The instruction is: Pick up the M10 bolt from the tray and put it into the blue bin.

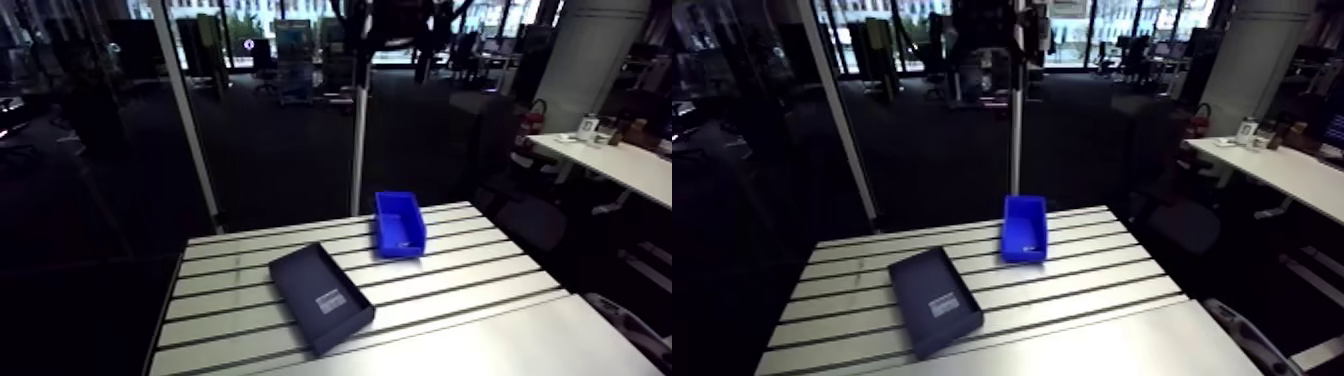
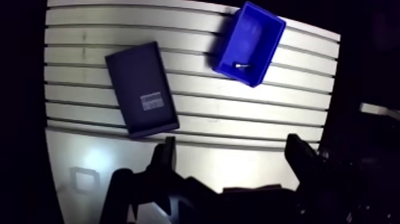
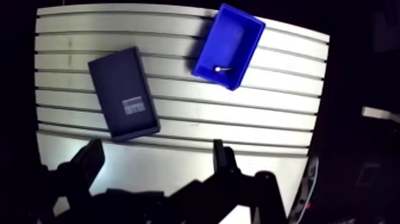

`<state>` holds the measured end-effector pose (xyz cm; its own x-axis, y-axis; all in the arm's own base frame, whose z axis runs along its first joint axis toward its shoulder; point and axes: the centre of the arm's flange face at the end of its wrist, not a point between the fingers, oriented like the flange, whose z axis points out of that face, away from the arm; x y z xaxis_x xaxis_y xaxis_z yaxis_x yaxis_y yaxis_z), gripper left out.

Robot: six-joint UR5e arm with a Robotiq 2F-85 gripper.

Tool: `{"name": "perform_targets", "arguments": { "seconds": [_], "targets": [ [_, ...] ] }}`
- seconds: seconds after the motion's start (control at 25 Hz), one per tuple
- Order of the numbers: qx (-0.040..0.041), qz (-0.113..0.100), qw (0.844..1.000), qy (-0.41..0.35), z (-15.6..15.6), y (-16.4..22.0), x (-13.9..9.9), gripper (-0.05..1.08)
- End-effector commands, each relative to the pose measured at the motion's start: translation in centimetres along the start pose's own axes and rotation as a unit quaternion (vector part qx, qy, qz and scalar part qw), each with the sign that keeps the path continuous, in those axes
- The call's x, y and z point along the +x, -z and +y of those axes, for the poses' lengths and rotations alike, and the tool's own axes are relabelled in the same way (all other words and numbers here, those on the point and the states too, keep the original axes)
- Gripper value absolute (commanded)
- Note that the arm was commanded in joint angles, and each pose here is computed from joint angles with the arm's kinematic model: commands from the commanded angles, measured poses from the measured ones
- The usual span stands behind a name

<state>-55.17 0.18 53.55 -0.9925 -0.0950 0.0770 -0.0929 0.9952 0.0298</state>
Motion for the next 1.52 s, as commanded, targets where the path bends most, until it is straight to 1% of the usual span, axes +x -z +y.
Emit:
{"name": "perform_targets", "arguments": {
  "seconds": [0.04,0.12,0.24,0.32,0.44,0.52,0.6,0.84,1.28,1.52],
  "targets": [
    [0.0506,-0.064,0.988,-0.131,-2.2,2.8,-0.7,0.0],
    [0.0474,-0.071,0.988,-0.13,-2.0,2.1,-0.5,0.0],
    [0.035,-0.067,0.989,-0.129,-1.7,2.3,-0.5,0.0],
    [0.0296,-0.065,0.99,-0.122,-1.7,2.2,-0.4,0.0],
    [0.0116,-0.053,0.992,-0.118,-1.3,2.7,-0.2,0.0],
    [0.0003,-0.044,0.994,-0.103,-1.9,2.9,0.1,0.0],
    [-0.0076,-0.048,0.995,-0.087,-2.4,2.6,0.0,0.0],
    [-0.0065,-0.049,0.996,-0.068,-3.3,2.3,0.1,0.01],
    [-0.0072,-0.049,0.996,-0.068,-3.4,2.5,-0.2,0.01],
    [-0.0062,-0.055,0.996,-0.068,-3.5,2.2,-0.5,0.01]
  ]
}}
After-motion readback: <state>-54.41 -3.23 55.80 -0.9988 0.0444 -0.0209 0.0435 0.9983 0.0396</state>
